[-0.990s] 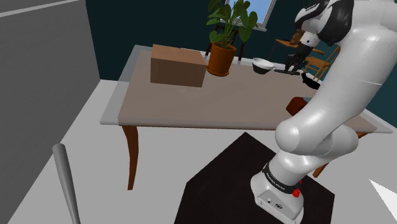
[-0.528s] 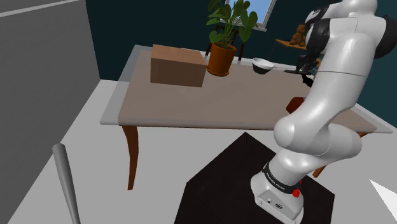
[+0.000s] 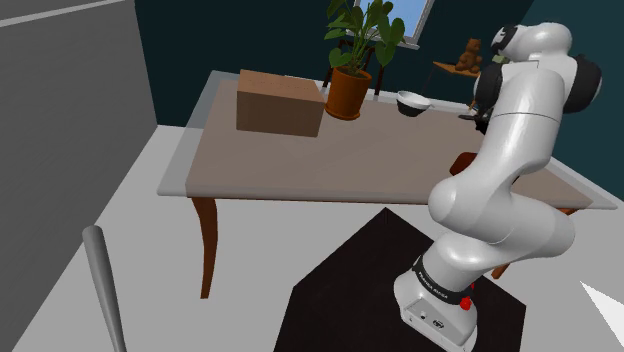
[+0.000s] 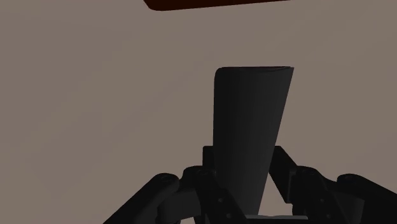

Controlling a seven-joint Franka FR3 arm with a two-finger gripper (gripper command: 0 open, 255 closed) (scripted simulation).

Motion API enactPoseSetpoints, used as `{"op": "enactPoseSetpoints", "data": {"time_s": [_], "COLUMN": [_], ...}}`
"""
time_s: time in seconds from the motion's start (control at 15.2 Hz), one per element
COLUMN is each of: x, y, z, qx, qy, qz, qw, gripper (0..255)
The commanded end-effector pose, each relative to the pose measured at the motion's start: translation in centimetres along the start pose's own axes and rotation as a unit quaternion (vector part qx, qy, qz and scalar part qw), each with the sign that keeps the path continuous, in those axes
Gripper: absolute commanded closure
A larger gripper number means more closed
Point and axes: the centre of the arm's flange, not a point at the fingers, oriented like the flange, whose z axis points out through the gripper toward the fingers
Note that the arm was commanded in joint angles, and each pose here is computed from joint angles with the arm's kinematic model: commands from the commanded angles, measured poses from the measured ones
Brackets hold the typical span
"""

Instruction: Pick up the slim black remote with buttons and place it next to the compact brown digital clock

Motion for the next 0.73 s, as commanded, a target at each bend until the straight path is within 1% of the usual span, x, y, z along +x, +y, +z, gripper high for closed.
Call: {"op": "enactPoseSetpoints", "data": {"time_s": [0.0,0.66], "x": [0.1,0.1], "y": [0.1,0.6], "z": [1.0,6.3], "qx": [0.0,0.0], "qy": [0.0,0.0], "qz": [0.0,0.0], "qw": [1.0,1.0], "gripper": [255,255]}}
